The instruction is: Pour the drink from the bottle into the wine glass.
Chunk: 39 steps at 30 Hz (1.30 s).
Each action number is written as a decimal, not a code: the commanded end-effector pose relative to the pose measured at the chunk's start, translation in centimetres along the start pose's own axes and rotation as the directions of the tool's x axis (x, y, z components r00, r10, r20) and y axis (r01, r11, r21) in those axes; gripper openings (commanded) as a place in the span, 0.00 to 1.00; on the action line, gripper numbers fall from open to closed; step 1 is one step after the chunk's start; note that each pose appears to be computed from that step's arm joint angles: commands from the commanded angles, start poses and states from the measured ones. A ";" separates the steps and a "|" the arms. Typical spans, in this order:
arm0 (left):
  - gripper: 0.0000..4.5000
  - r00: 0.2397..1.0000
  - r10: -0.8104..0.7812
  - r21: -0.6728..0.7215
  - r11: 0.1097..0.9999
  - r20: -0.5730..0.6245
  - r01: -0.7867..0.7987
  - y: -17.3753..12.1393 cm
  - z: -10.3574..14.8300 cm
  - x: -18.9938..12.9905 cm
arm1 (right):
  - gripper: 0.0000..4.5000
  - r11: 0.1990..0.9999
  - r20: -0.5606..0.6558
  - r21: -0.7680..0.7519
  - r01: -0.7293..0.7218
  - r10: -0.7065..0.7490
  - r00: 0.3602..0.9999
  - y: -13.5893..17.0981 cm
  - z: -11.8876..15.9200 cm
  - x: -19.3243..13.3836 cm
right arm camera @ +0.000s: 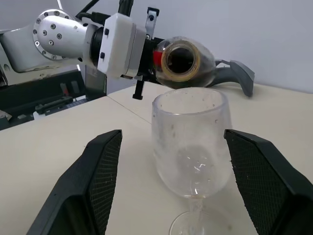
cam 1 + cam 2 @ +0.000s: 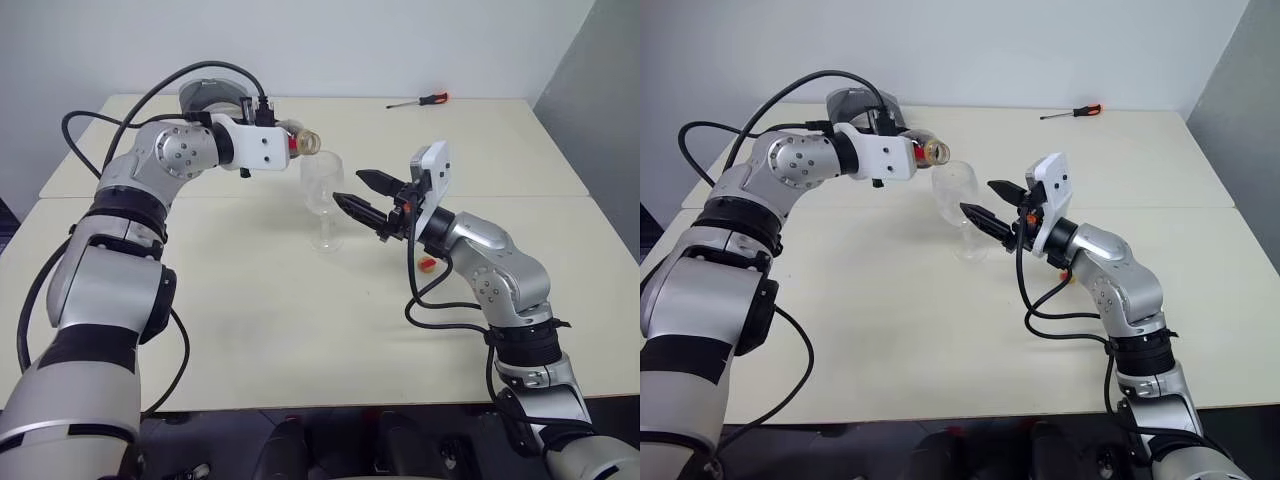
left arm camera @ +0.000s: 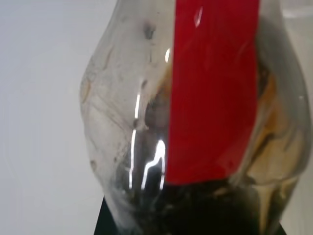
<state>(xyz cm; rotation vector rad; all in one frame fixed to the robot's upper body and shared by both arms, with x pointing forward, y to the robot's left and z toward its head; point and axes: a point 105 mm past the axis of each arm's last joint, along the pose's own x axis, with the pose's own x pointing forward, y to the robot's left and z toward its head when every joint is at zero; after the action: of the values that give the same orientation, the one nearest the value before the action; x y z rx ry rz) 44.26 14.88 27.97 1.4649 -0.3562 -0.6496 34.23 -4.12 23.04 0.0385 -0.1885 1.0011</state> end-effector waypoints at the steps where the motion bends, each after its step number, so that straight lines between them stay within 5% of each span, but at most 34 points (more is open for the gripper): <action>1: 0.19 0.998 0.067 0.061 0.996 -0.004 -0.066 2.3 0.1 -0.8 | 0.79 0.999 0.053 -0.049 -0.023 0.026 0.998 0.8 1.5 0.0; 39: 0.19 0.993 0.107 0.237 0.967 -0.057 -0.091 4.8 0.0 -1.3 | 0.79 0.998 0.058 -0.064 0.002 0.001 0.998 0.3 1.6 0.0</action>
<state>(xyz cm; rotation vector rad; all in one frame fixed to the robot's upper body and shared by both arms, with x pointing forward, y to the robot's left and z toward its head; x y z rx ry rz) 44.52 15.53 30.10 1.6692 -0.3907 -0.5551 34.30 -4.18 22.95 0.0258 -0.1982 0.9886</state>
